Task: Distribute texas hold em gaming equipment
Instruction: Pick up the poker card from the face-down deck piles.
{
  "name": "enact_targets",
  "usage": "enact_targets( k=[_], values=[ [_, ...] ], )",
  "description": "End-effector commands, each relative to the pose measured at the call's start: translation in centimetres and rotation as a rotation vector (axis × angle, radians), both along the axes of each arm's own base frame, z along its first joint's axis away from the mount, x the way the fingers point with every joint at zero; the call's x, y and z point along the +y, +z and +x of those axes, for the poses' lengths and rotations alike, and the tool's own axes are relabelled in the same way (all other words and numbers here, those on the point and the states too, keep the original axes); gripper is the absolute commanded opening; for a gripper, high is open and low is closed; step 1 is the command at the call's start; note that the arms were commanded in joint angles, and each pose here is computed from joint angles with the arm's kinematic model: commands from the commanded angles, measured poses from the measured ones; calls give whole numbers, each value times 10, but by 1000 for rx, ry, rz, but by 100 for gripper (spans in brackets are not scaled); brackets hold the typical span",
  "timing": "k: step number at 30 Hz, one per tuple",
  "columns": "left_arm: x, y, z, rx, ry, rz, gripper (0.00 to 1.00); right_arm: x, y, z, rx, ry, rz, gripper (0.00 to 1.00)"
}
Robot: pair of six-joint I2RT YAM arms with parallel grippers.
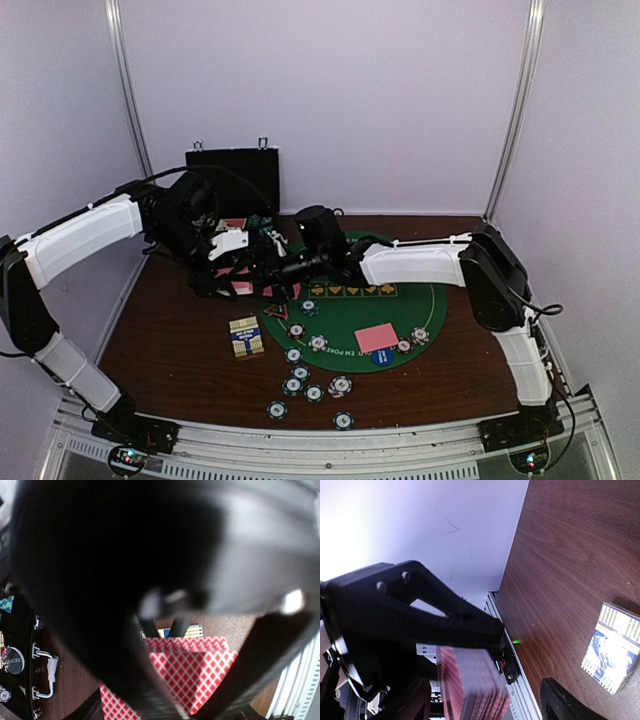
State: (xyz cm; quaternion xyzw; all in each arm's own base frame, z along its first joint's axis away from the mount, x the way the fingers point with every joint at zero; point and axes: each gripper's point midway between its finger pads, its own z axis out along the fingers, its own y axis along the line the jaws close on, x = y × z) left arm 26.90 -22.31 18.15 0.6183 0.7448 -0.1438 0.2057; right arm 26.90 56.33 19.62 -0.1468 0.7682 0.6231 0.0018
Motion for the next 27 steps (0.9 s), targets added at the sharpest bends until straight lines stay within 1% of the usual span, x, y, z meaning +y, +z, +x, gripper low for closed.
enact_targets(
  k=[1, 6, 9, 14, 19, 23, 27],
  values=[
    [-8, 20, 3, -35, -8, -56, 13, 15, 18, 3, 13, 13, 97, 77],
    [-8, 21, 4, -36, -8, -57, 13, 19, 14, 7, 21, 14, 94, 75],
    [-8, 22, 4, -38, -7, -57, 13, 16, 3, 9, 30, 15, 60, 73],
    [-7, 23, 3, -45, -7, -56, 13, -3, -18, 18, 47, -18, 2, 66],
    [-7, 25, 3, -47, -9, -58, 12, -20, -26, 25, 46, -39, -31, 59],
    [-7, 25, 4, -50, -10, -58, 12, -31, -23, 27, 27, -47, -55, 56],
    [-6, 22, 4, -46, -10, -51, 11, -36, -7, 26, 11, -46, -33, 49]
  ],
)
